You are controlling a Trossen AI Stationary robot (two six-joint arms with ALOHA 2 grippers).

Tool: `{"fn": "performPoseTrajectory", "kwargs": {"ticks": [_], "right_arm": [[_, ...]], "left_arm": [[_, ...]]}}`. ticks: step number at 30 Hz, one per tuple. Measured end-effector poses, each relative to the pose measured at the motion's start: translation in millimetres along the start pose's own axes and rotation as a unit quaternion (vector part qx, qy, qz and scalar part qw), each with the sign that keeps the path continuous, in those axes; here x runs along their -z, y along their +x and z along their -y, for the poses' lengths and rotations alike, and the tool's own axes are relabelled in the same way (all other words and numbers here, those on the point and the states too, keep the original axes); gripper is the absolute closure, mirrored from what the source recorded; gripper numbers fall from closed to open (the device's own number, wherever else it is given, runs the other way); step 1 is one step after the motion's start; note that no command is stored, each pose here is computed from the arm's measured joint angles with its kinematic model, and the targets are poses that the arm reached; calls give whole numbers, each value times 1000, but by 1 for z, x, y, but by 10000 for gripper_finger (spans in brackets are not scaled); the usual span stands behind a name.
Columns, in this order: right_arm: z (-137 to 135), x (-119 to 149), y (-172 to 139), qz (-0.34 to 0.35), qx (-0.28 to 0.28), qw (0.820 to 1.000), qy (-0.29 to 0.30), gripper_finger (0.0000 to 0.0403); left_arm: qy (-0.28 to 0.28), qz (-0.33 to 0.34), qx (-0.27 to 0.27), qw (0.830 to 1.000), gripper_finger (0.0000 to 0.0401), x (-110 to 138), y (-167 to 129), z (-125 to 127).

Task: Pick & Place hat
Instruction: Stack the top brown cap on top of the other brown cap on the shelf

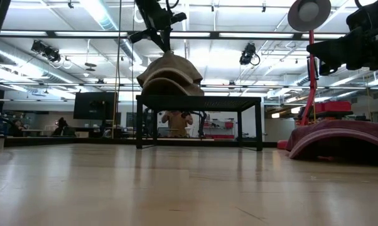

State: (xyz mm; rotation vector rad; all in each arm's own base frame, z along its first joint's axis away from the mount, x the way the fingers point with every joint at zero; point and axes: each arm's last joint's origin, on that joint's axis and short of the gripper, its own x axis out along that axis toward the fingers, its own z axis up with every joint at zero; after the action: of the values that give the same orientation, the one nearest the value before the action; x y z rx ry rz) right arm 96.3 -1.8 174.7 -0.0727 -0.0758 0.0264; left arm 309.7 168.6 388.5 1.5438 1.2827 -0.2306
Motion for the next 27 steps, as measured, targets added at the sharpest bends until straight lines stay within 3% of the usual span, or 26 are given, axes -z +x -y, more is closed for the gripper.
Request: {"fn": "performPoseTrajectory", "kwargs": {"ticks": [8,14,27], "right_arm": [[0,0,0,0,0,1000,0,387],[0,0,0,0,0,1000,0,387],[0,0,0,0,0,1000,0,387]], "left_arm": [[4,5,-3,1000,390,-1,0,-1],[-3,5,-5,1000,357,-1,0,-1],[-87,-1,-40,995,342,1,-1,-8]]}}
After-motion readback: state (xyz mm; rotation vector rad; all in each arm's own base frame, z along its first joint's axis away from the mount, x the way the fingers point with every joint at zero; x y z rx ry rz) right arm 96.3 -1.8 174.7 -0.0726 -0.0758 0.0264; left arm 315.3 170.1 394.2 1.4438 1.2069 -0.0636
